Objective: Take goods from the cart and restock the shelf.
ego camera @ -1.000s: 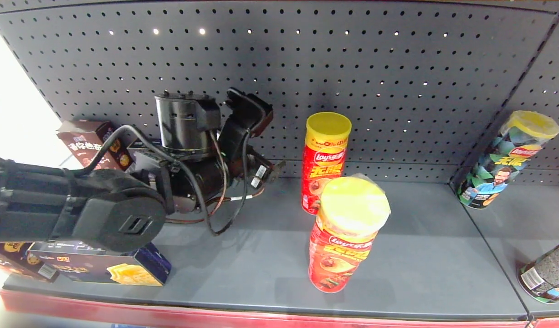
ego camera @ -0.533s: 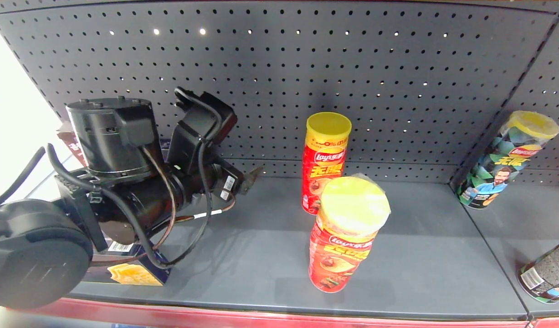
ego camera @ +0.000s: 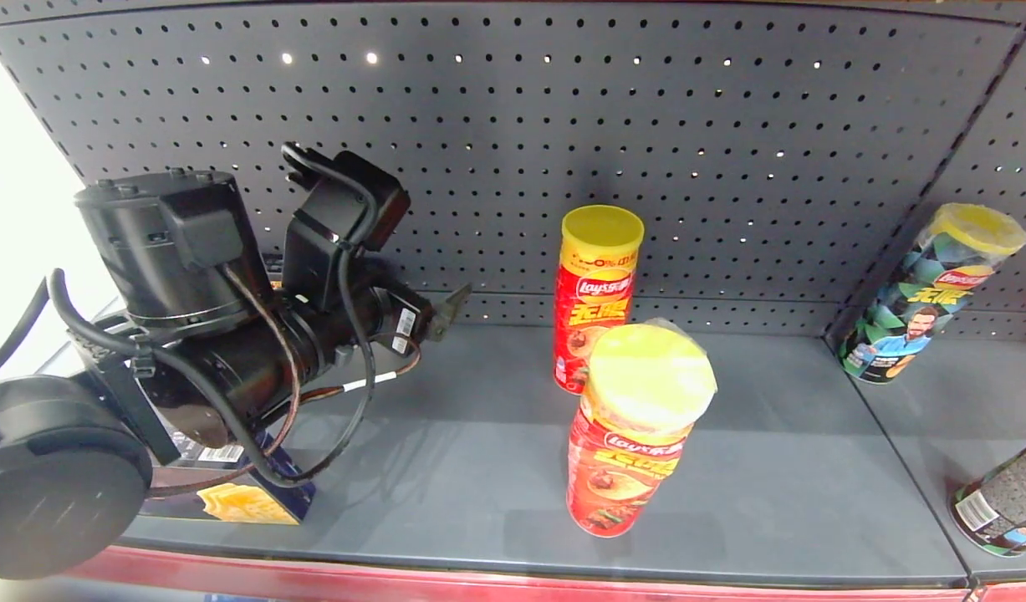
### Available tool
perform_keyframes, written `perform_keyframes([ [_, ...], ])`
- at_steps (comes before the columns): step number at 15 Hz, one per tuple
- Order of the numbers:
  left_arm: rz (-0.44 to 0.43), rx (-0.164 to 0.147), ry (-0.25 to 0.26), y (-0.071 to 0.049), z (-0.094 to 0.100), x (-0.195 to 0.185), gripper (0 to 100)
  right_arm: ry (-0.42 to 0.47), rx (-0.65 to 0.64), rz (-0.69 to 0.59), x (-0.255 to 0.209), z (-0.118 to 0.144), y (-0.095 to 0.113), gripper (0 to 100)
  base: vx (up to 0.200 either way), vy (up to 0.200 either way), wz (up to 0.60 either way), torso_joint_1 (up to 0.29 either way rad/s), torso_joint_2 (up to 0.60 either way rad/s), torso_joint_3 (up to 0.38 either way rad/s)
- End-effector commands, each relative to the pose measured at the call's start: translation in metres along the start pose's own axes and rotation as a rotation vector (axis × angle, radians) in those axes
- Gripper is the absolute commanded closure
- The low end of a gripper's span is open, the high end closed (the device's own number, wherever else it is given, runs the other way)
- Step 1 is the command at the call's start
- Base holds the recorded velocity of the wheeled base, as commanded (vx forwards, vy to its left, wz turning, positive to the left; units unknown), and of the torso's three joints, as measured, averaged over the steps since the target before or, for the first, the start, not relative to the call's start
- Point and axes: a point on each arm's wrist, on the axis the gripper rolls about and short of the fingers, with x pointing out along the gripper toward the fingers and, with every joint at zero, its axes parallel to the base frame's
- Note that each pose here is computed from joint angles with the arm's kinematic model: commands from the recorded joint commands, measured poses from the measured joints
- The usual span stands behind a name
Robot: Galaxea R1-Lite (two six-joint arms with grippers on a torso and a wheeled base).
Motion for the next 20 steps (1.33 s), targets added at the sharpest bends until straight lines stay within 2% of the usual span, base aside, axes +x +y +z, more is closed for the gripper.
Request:
perform_keyframes([
  [1,0.010,0.001,0.011,0.002,-0.005,0.003,0,0.116,-0.005,0.229,0.043,0.034,-0.011,0,0.000,0.000,0.00,0.000,0.00,0.000],
  [3,0.008,0.002,0.008,-0.001,-0.007,0.008,0,0.152,-0.011,0.305,0.058,0.040,-0.009,0,0.000,0.000,0.00,0.000,0.00,0.000],
  [4,0.003,0.004,0.016,-0.004,-0.010,0.014,0,0.218,-0.025,0.353,0.074,0.037,-0.003,0,0.000,0.000,0.00,0.000,0.00,0.000],
  [5,0.003,0.004,0.015,-0.003,-0.009,0.014,0,0.226,-0.028,0.361,0.076,0.036,-0.002,0,0.000,0.000,0.00,0.000,0.00,0.000],
  [6,0.002,0.003,0.021,-0.004,-0.011,0.014,0,0.293,-0.054,0.401,0.092,0.030,0.010,0,0.000,0.000,0.00,0.000,0.00,0.000],
  [7,0.005,0.003,0.023,-0.003,-0.012,0.013,0,0.318,-0.053,0.413,0.102,0.025,0.016,0,0.000,0.000,0.00,0.000,0.00,0.000],
  [12,0.044,0.002,0.035,0.009,-0.015,0.013,0,0.398,-0.078,0.308,0.139,0.001,0.029,0,0.000,0.000,0.00,0.000,0.00,0.000],
  [14,0.050,0.001,0.023,0.011,-0.012,0.012,0,0.426,-0.087,0.242,0.147,0.000,0.030,0,0.000,0.000,0.00,0.000,0.00,0.000],
  [16,0.058,-0.003,-0.001,0.014,-0.007,0.007,0,0.449,-0.087,0.239,0.157,-0.001,0.033,0,0.000,0.000,0.00,0.000,0.00,0.000],
  [20,0.066,-0.004,-0.003,0.015,-0.007,0.008,0,0.460,-0.089,0.227,0.182,0.007,0.038,0,0.000,0.000,0.00,0.000,0.00,0.000],
])
